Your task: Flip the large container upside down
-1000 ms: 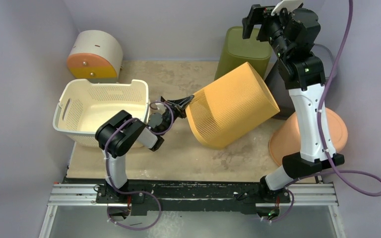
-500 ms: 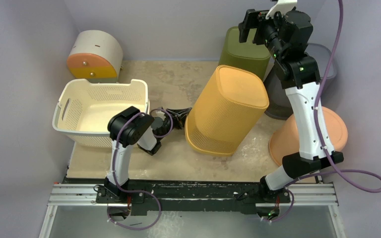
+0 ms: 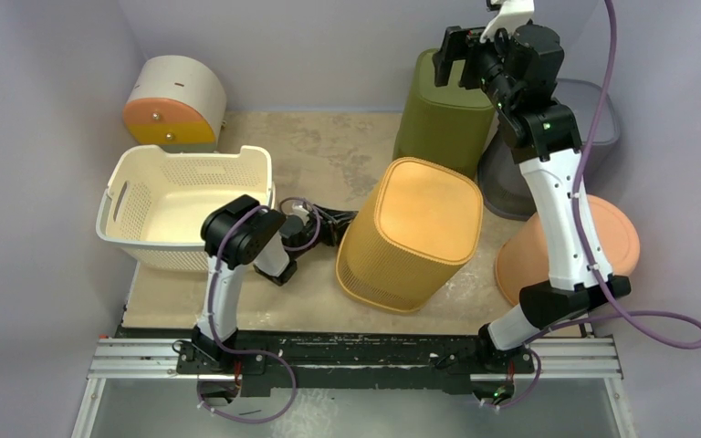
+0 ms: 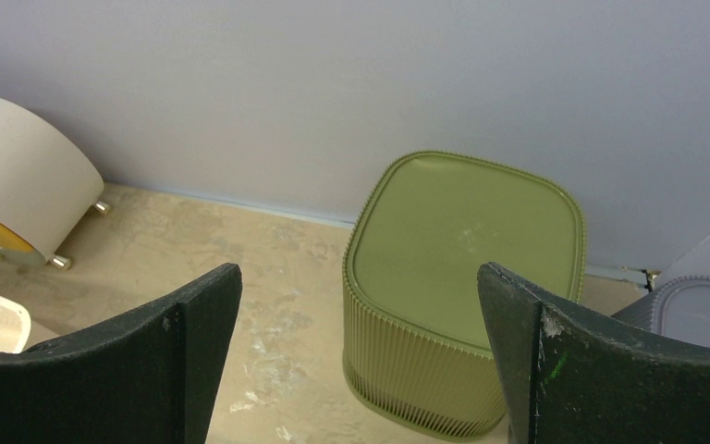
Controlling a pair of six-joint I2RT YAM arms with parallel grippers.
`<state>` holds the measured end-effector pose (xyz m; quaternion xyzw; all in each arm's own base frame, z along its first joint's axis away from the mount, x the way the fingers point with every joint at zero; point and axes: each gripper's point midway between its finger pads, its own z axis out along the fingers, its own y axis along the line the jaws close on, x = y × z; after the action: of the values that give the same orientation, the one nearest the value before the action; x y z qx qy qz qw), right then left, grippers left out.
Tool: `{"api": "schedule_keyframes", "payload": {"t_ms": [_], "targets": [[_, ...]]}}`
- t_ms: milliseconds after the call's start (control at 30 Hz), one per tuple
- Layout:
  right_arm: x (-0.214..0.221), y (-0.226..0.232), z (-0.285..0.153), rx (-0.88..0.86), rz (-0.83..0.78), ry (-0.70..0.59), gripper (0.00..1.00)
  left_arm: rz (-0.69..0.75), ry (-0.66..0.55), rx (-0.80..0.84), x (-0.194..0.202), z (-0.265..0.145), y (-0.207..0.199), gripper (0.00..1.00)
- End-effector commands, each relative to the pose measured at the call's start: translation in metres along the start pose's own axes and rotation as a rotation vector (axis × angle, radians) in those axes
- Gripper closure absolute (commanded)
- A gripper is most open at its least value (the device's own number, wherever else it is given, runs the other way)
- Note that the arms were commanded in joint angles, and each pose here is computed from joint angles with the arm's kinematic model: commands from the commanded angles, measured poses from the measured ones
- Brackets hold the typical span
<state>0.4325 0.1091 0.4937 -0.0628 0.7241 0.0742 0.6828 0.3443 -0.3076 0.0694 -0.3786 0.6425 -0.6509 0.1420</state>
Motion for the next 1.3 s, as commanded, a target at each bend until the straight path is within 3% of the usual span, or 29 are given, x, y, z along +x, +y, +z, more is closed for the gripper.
{"api": "schedule_keyframes", "payload": {"t_ms": [0, 267, 667, 1000, 1133, 1267], "targets": [[-0.018, 0.004, -0.007, -0.023, 0.007, -0.065, 0.0, 0.145, 0.055, -0.01, 0.011, 0.007, -0.013, 0.63], [-0.013, 0.004, -0.01, -0.022, 0.012, -0.059, 0.0, 0.304, 0.062, -0.2, 0.008, 0.016, 0.005, 0.63], [-0.006, 0.005, -0.013, -0.032, 0.024, -0.05, 0.0, 0.76, 0.041, -0.618, -0.023, 0.018, -0.013, 0.53], [0.005, 0.007, -0.016, -0.043, 0.022, -0.014, 0.0, 1.108, 0.063, -0.879, -0.019, -0.058, -0.099, 0.54], [0.011, 0.007, -0.019, -0.041, 0.022, -0.003, 0.0, 1.174, 0.155, -0.955, -0.003, -0.107, -0.111, 0.62], [0.017, 0.006, -0.021, -0.038, 0.023, 0.014, 0.0, 1.14, 0.31, -0.926, 0.033, -0.147, -0.104, 0.63]]}}
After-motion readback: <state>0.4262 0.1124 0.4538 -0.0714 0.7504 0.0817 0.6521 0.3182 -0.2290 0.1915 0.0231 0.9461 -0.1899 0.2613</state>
